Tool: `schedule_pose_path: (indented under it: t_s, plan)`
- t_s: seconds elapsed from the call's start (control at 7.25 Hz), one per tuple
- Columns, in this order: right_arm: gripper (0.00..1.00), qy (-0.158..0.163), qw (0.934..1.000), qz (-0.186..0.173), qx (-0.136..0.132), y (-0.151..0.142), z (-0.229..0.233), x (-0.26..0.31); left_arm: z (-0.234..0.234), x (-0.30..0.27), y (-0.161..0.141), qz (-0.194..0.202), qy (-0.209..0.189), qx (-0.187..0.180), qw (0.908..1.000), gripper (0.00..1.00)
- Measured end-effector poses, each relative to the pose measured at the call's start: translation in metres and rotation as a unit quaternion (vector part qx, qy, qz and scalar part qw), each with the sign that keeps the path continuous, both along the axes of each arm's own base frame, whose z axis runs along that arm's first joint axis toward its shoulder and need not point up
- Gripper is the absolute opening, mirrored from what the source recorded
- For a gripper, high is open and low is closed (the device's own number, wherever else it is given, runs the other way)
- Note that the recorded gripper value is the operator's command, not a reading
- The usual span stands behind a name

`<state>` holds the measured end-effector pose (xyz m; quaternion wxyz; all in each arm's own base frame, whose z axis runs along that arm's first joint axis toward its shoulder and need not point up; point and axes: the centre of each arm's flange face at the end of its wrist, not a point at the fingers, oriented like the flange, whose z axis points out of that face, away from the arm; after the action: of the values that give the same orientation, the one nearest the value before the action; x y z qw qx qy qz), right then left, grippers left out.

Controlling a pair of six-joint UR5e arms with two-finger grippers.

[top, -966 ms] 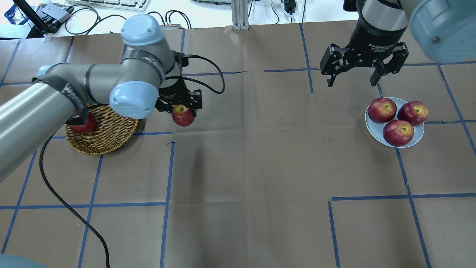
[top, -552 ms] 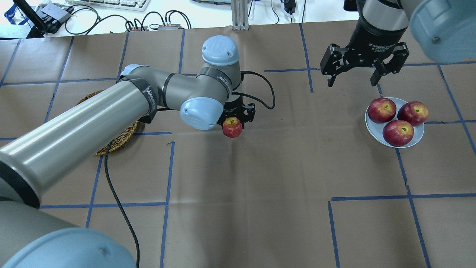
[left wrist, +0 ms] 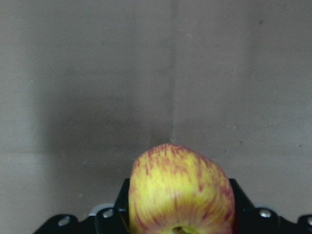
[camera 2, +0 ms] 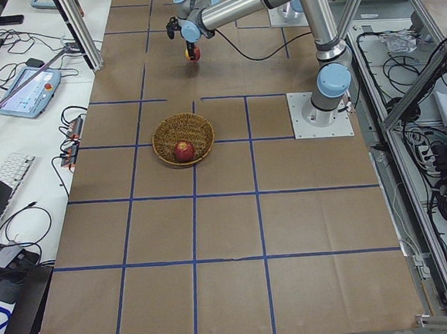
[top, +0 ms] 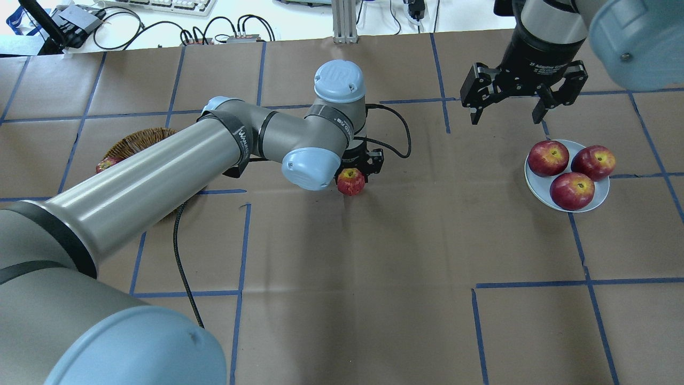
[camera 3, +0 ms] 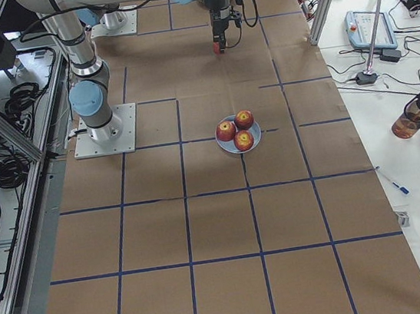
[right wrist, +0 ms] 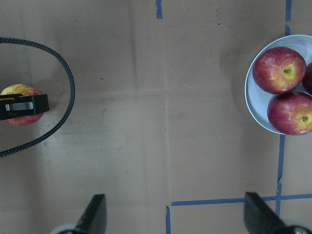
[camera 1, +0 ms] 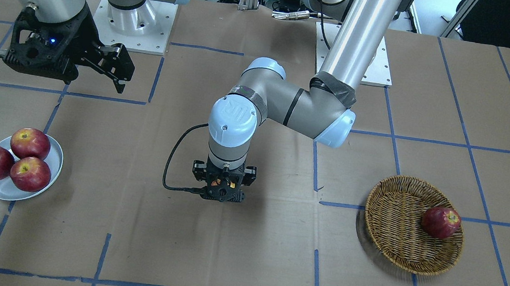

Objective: Transfer apple from basket to plate
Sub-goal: 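Set the apple down mid-table, open the left gripper and withdraw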

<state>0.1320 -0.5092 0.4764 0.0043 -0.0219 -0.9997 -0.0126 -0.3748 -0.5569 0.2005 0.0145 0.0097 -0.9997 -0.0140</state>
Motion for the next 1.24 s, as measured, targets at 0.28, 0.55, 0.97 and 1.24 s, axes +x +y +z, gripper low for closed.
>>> schedule_pose_path:
  t_s: [0.28,0.55,0.97,1.24]
  plan:
    - [1.0,0.0,1.0,0.0,0.0,0.0,0.0,0.0,-0.0068,-0.0027,-0.0022,-0.002,0.007,0.0,1.0,0.67]
    - [1.0,0.0,1.0,0.0,0.0,0.0,0.0,0.0001,-0.0086,-0.0038,-0.0037,-0.005,0.011,-0.003,0.9999,0.73]
    - [1.0,0.0,1.0,0.0,0.0,0.0,0.0,0.0001,-0.0097,-0.0042,-0.0045,-0.006,0.012,-0.006,0.9999,0.99]
    - [1.0,0.0,1.0,0.0,0.0,0.0,0.0,0.0,-0.0009,-0.0039,-0.0046,-0.005,0.016,-0.012,0.9998,0.99]
